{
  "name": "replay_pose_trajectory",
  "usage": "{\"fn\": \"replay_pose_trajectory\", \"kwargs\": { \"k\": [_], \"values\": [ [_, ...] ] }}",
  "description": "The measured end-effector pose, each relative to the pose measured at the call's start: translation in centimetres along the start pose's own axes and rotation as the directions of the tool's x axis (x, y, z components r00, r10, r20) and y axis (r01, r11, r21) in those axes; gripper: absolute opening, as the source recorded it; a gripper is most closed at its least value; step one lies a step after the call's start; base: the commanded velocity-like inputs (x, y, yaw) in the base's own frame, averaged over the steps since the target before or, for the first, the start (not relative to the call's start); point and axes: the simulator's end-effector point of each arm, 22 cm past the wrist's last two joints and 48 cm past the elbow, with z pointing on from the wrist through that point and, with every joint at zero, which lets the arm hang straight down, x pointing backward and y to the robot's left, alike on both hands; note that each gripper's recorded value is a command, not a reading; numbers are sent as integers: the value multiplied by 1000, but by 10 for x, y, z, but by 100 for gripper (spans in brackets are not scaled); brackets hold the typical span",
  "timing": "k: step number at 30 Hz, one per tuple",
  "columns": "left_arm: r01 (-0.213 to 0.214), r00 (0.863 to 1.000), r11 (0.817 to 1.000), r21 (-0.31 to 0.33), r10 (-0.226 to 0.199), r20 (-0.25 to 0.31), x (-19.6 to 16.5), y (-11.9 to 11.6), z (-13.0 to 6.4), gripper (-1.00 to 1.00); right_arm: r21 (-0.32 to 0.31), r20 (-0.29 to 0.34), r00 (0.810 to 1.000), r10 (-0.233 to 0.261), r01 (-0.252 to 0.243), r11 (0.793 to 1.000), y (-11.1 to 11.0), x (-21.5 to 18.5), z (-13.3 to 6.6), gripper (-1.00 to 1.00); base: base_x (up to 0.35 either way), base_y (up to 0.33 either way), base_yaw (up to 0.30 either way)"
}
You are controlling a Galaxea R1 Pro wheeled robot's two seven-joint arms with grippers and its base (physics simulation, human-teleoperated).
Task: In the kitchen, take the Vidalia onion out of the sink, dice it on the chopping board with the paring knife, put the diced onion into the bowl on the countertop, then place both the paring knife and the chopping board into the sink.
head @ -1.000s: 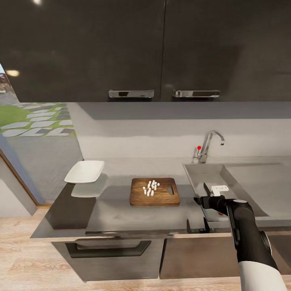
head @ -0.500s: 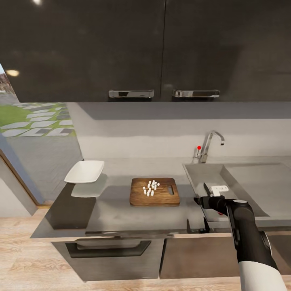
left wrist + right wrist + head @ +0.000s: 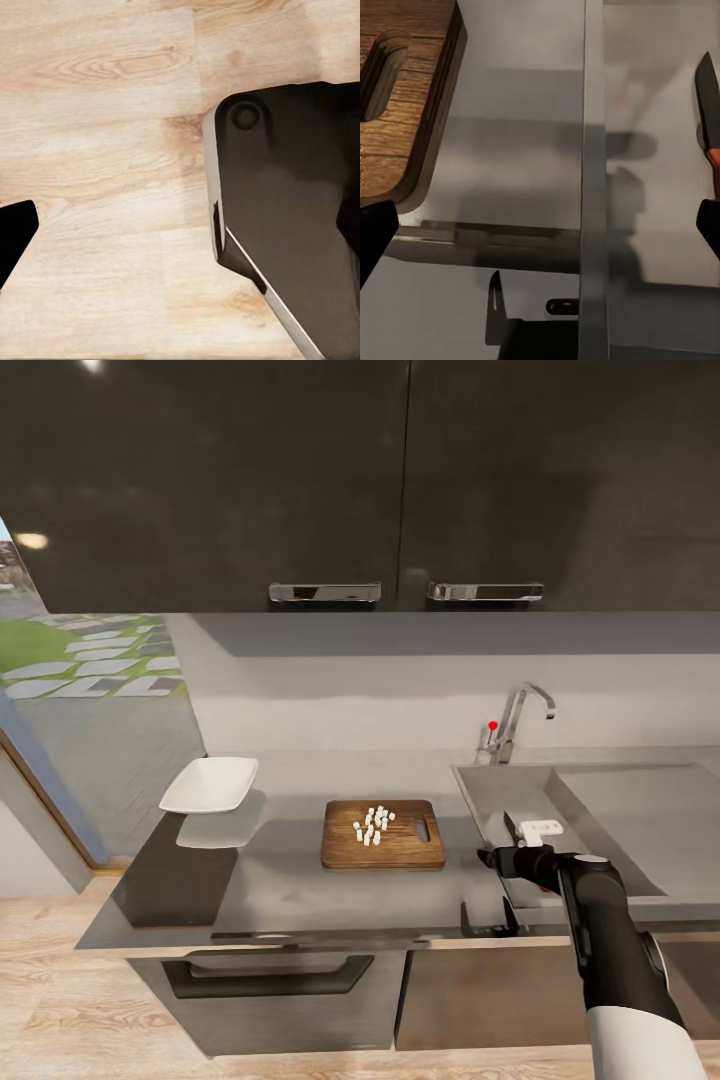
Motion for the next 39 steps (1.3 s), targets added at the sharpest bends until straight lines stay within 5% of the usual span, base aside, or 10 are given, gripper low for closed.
{"fn": "replay_pose_trajectory", "kwargs": {
  "k": [7,9,16,21,28,34,39],
  "values": [
    [52,998,999,0,-52,42,-15,-23,9,100,-5,0,1000,2,-2,1000,3,0,1,100,0,0,0],
    [73,991,997,-3,-72,114,-42,-28,24,100,-5,0,1000,2,-2,1000,3,0,1,100,0,0,0],
    [134,987,991,-24,-131,90,-99,-30,83,100,-4,0,1000,2,-2,1000,3,0,1,100,0,0,0],
    [159,975,987,29,-162,154,-178,-46,111,100,-5,1,1000,2,-2,1000,5,0,1,100,0,0,0],
    [167,956,984,63,-177,233,-227,-54,114,100,4,0,1000,12,-12,1000,14,1,4,100,0,0,0],
    [164,961,985,58,-173,214,-216,-52,114,100,118,7,999,49,-50,992,24,1,10,100,0,0,0],
    [161,966,985,55,-168,194,-206,-51,113,100,142,7,999,54,-54,988,23,1,11,100,0,22,0]
  ]
}}
